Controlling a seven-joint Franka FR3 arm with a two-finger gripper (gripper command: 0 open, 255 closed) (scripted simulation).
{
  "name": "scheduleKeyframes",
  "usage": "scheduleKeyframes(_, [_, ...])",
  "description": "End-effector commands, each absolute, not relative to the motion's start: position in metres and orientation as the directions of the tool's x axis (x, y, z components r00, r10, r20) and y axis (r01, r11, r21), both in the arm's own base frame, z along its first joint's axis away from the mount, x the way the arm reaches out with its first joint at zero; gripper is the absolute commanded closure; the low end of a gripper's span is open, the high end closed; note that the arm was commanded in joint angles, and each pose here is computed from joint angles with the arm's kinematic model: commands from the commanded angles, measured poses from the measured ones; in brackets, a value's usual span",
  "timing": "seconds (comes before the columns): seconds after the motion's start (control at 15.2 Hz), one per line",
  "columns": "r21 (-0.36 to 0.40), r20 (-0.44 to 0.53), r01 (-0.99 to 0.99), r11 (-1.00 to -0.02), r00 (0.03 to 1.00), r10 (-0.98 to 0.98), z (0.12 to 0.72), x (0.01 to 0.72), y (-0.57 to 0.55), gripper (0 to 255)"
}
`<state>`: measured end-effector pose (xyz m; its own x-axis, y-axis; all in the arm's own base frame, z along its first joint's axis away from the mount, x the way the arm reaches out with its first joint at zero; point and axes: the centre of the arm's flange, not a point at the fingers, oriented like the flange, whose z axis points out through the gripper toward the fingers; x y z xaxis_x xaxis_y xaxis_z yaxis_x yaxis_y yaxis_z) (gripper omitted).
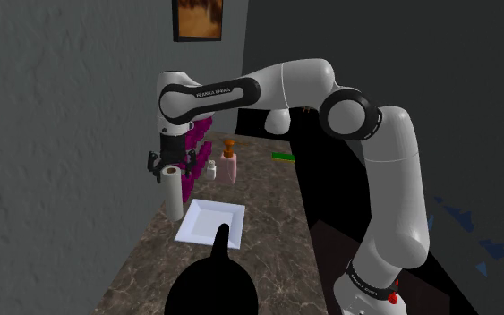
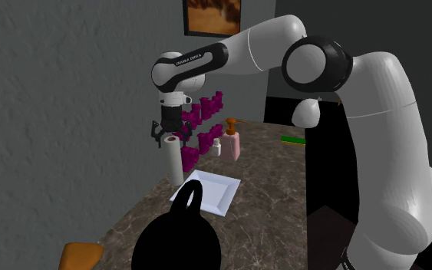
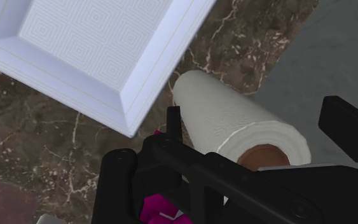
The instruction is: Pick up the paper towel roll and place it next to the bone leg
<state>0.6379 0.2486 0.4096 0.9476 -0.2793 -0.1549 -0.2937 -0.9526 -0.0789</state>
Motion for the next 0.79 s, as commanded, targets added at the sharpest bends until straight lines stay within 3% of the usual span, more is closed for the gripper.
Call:
scheduleKeyframes(0.0, [-0.079,-0.155,-0.294,-0.953,0.948,-0.279,0.4096,0.6379,0.2486,0])
scheduleKeyframes(0.07, [-0.079,-0.155,-0.294,-0.953,0.948,-0.279,0.4096,0.6379,0.2486,0])
scheduleKeyframes(0.13, [-0.079,-0.155,-0.294,-0.953,0.948,-0.279,0.4096,0.6379,0.2486,255])
scheduleKeyframes(0.73, [-0.079,-0.155,-0.294,-0.953,0.948,-0.279,0.4096,0.6379,0.2486,255])
